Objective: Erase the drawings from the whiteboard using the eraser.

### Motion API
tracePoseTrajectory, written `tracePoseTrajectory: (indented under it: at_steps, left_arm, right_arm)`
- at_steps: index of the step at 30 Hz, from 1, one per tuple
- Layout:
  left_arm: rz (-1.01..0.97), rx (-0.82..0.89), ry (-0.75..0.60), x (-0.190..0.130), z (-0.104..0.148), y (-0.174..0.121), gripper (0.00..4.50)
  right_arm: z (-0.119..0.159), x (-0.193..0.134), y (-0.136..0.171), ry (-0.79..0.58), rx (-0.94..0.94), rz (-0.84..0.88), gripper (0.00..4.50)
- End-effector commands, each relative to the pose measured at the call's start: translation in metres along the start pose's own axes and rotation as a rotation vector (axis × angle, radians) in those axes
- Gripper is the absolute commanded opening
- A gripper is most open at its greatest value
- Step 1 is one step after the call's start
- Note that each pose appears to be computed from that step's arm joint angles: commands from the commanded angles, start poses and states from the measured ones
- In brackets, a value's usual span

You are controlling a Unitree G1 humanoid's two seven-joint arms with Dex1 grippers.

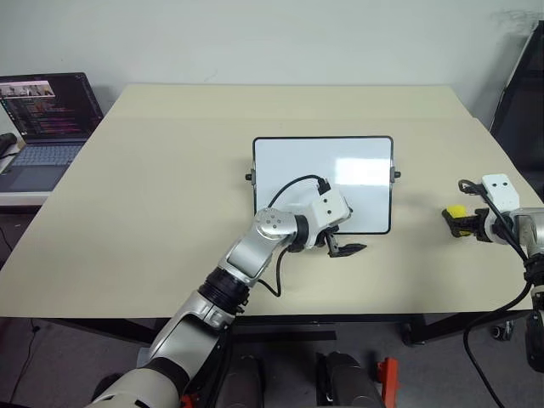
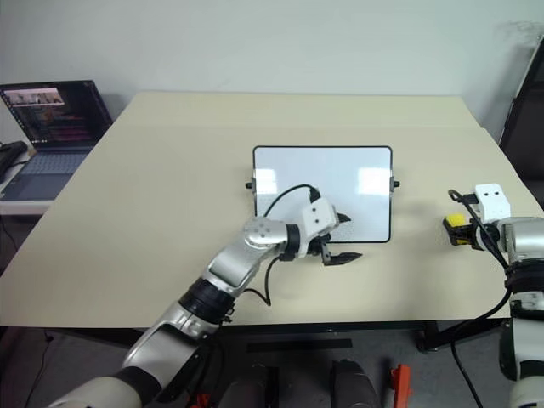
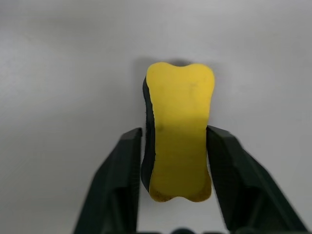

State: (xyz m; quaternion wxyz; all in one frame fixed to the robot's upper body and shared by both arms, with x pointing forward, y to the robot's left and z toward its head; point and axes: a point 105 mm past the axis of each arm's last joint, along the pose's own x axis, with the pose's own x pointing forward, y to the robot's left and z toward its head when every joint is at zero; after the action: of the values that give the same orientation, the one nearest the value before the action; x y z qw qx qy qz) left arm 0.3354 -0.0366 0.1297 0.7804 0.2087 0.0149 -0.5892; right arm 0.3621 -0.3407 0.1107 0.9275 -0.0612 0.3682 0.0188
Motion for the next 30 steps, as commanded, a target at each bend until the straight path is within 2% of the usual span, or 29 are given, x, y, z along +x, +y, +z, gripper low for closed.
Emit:
tracePoseTrajectory:
  at_steps: [1,5,10,13,15,18,21,23,26,30]
  left_arm:
    - [0.027,0.038,-0.047,-0.004,0.017,0.005,4.5]
    - [0.034,0.037,-0.043,-0.007,0.016,0.008,4.5]
    - [0.129,0.003,-0.15,-0.043,0.036,0.03,4.5]
    - [0.283,-0.038,-0.238,-0.084,0.048,0.06,4.5]
    - [0.404,-0.065,-0.269,-0.116,0.05,0.081,4.5]
    - [0.541,-0.076,-0.262,-0.149,0.046,0.1,4.5]
    - [0.807,-0.099,-0.174,-0.201,0.021,0.135,4.5]
    - [0.97,-0.094,-0.139,-0.228,0.006,0.15,4.5]
    - [1.093,-0.118,-0.154,-0.241,-0.008,0.156,4.5]
    - [1.127,-0.118,-0.132,-0.235,-0.042,0.145,4.5]
  right_arm:
    - [0.014,-0.006,-0.002,-0.043,-0.011,-0.01,3.14]
    - [0.019,-0.01,-0.002,-0.06,-0.016,-0.01,4.49]
    - [0.055,-0.042,0.0,-0.207,-0.106,-0.032,4.49]
    - [0.083,-0.052,0.017,-0.393,-0.143,-0.018,4.49]
    - [0.089,-0.049,0.03,-0.498,-0.161,-0.002,4.49]
    - [0.088,-0.039,0.04,-0.586,-0.156,0.003,4.49]
    - [0.078,-0.024,0.049,-0.64,-0.2,-0.032,4.49]
    - [0.069,-0.012,0.056,-0.646,-0.163,-0.005,4.49]
    - [0.065,-0.006,0.06,-0.698,-0.117,-0.003,4.49]
    - [0.053,0.006,0.062,-0.724,-0.041,0.01,4.49]
